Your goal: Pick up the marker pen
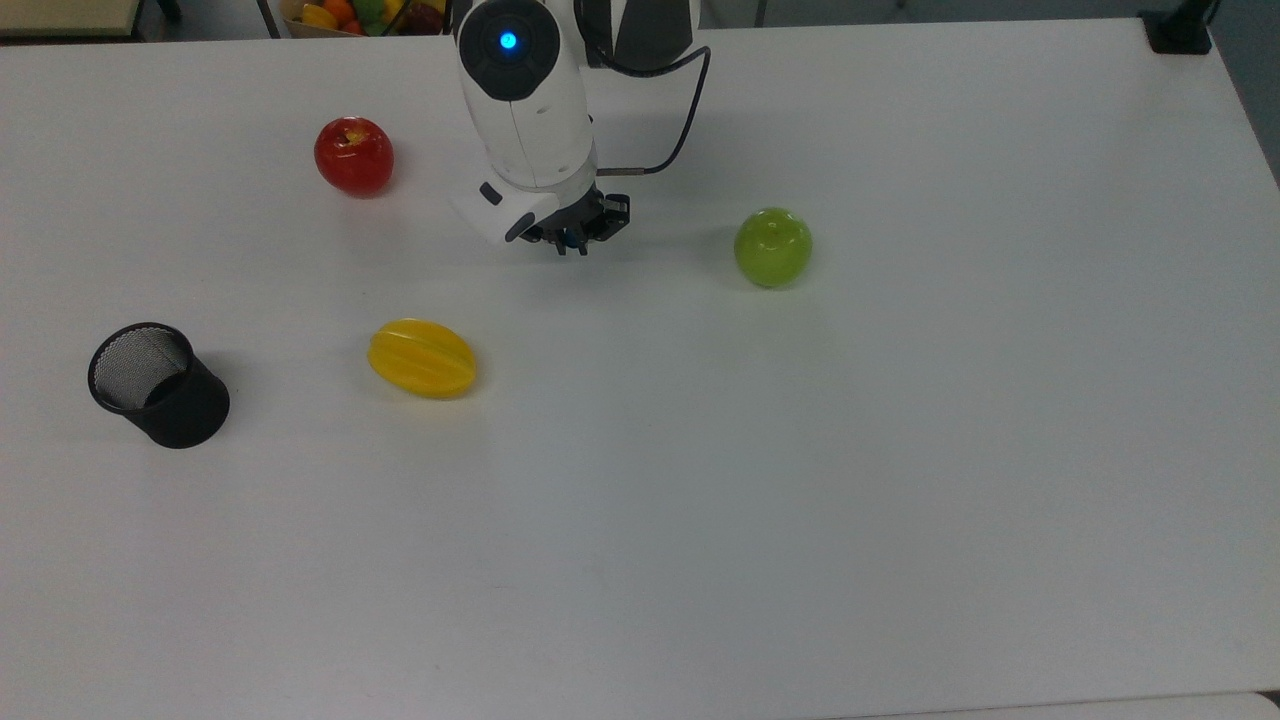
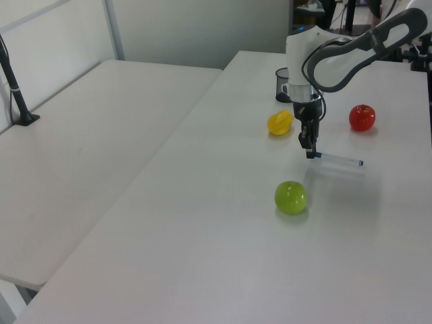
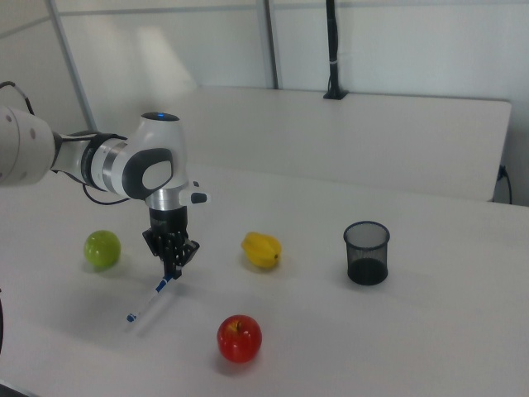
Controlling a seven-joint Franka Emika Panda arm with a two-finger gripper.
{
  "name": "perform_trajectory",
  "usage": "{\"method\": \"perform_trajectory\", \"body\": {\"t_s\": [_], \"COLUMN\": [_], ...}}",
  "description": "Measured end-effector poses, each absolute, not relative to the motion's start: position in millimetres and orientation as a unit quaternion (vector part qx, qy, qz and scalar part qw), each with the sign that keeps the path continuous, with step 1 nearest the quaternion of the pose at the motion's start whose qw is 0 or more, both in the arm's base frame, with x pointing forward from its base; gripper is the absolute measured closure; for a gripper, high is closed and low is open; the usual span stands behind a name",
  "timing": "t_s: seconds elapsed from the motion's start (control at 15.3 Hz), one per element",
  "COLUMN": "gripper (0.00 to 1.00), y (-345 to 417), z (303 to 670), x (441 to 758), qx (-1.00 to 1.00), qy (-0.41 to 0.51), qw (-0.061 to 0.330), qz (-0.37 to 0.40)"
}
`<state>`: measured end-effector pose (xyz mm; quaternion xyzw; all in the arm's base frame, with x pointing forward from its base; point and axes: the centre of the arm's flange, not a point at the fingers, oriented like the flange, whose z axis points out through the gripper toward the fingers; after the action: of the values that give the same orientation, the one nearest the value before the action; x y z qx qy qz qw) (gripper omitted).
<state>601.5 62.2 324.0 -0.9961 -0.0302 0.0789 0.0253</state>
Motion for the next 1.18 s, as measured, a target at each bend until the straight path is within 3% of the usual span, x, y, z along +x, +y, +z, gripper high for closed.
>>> {"method": "perform_trajectory", "body": {"t_s": [0.13,0.2,0.26,0.46,0.72,0.98,1.18], "gripper": [0.69,0.69,0.57,0.46,0.09,0.0,0.0], "y": [62.3,62.4,62.5,62.5,61.5,42.2,14.8], "z": [322.7,322.9,323.2,323.8,342.9,413.2,476.1], "x": [602.7,603.4,603.6,604.0,611.1,614.9,601.0], "qx": [-0.996,-0.996,-0.996,-0.996,-0.998,-0.999,-0.999], "qy": [-0.03,-0.03,-0.03,-0.03,-0.023,0.007,0.021], "qw": [0.025,0.025,0.025,0.025,0.026,0.026,0.015], "qz": [0.079,0.079,0.078,0.078,0.058,0.023,0.033]}}
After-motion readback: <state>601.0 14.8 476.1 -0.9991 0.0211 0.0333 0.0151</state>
